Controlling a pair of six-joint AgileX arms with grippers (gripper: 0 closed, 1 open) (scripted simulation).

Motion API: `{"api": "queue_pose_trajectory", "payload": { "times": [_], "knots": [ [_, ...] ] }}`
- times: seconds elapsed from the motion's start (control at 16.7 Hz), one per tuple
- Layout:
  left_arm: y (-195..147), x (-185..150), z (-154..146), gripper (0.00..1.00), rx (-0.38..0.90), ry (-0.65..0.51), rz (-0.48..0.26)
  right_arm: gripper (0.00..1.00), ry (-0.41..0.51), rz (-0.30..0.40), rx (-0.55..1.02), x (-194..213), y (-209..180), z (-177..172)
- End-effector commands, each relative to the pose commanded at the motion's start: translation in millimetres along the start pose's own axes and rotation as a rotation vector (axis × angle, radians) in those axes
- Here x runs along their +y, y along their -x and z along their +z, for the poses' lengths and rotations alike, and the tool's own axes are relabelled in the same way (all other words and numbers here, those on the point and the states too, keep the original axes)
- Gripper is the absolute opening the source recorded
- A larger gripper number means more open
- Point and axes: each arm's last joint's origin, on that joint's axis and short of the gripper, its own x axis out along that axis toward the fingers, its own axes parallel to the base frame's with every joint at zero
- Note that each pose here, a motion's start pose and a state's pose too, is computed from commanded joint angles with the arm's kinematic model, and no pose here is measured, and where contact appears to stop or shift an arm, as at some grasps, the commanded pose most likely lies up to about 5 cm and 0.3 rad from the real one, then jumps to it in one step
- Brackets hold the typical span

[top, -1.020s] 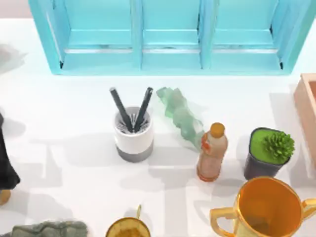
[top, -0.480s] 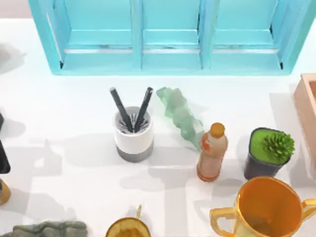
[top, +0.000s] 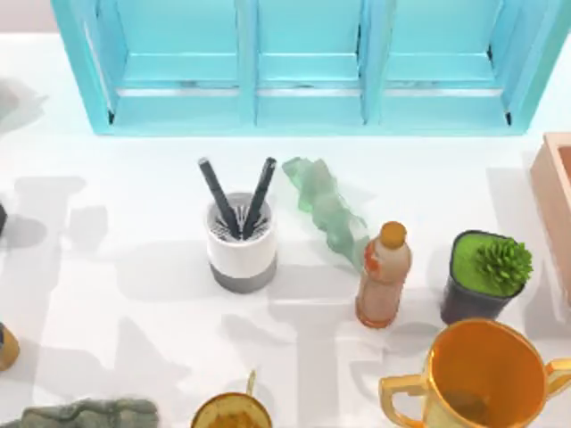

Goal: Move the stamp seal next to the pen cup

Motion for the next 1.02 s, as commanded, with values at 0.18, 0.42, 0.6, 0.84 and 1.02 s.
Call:
{"api": "queue_pose_trajectory", "payload": {
  "times": [0.18, 0.42, 0.6, 0.84, 1.02],
  "knots": [
    [-29.1, 13.2, 43.8, 1.0, 0.207, -0.014, -0.003, 1.0, 0.0, 0.0, 0.0, 0.0, 0.0, 0.0],
    [-84.5, 28.7, 81.1, 1.0, 0.469, -0.026, -0.039, 1.0, 0.0, 0.0, 0.0, 0.0, 0.0, 0.0],
    [-125.6, 40.2, 93.8, 1.0, 0.63, -0.022, -0.061, 1.0, 0.0, 0.0, 0.0, 0.0, 0.0, 0.0],
    [-162.4, 51.3, 100.7, 1.0, 0.751, -0.011, -0.082, 1.0, 0.0, 0.0, 0.0, 0.0, 0.0, 0.0],
    [-173.9, 54.7, 101.2, 1.0, 0.788, -0.008, -0.087, 1.0, 0.0, 0.0, 0.0, 0.0, 0.0, 0.0]
  ]
}}
